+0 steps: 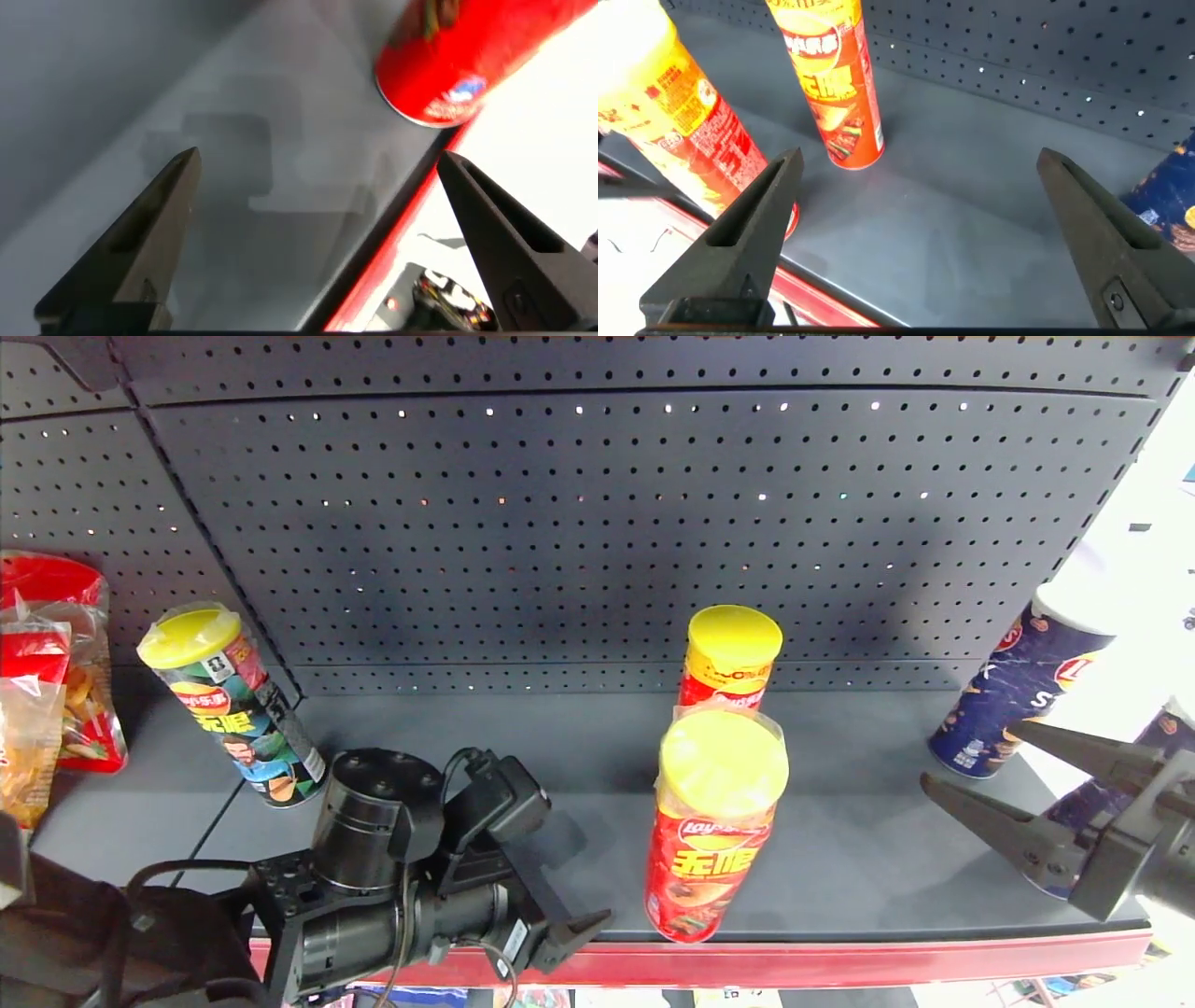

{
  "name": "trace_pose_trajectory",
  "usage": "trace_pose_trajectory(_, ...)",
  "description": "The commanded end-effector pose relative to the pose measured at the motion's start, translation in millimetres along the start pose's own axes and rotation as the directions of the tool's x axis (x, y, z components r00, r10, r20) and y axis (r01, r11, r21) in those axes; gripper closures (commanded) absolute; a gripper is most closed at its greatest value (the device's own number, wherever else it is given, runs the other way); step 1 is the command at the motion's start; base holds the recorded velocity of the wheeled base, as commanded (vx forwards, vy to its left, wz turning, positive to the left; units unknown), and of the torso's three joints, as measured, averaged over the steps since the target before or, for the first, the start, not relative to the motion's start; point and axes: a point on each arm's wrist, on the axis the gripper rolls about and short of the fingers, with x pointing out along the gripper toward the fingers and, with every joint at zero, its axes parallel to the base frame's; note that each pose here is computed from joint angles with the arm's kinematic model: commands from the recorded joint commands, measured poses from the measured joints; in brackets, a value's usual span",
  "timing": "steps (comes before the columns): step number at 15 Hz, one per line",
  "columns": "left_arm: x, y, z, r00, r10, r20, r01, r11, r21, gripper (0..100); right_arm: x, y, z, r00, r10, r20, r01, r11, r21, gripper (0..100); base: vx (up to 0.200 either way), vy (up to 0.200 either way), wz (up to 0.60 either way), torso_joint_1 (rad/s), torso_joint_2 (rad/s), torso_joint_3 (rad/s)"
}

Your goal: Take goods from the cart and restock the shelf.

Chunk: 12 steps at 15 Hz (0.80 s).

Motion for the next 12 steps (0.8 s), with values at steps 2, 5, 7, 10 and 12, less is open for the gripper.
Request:
trace_pose_trajectory(2, 6, -0.9, -4.5, 1.0, -0.008, -0.023, 0.007, 1.0, -0.003, 0, 0, 0, 1, 1.0, 0.0, 0.004, 0.0, 1.0, 0.0, 0, 0.0, 0.0, 0.0, 0.0, 0.0, 0.0)
trace_pose_trajectory(5, 13, -0.4, -4.4, 1.0, -0.011, -0.029, 0.011, 1.0, -0.002, 0, 1, 0, 0, 1.0, 0.0, -0.001, 0.0, 1.0, 0.0, 0, 0.0, 0.0, 0.0, 0.0, 0.0, 0.0)
trace_pose_trajectory(7, 18, 0.3, -1.9, 1.0, -0.011, -0.023, 0.011, 1.0, 0.0, 0, 1, 0, 2, 1.0, 0.0, 0.002, 0.0, 1.0, 0.0, 0, 0.0, 0.0, 0.0, 0.0, 0.0, 0.0)
trace_pose_trajectory(10, 25, -1.7, 1.1, 1.0, -0.021, -0.018, 0.022, 1.0, 0.006, 0, 2, 0, 3, 1.0, 0.001, 0.007, -0.001, 1.0, 0.0, 0, 0.0, 0.0, 0.0, 0.0, 0.0, 0.0)
trace_pose_trajectory(12, 28, -3.7, -0.4, 0.999, -0.029, -0.025, 0.029, 1.0, 0.007, 0, 2, 0, 3, 1.0, 0.001, 0.005, -0.001, 1.0, 0.0, 0, 0.0, 0.0, 0.0, 0.0, 0.0, 0.0)
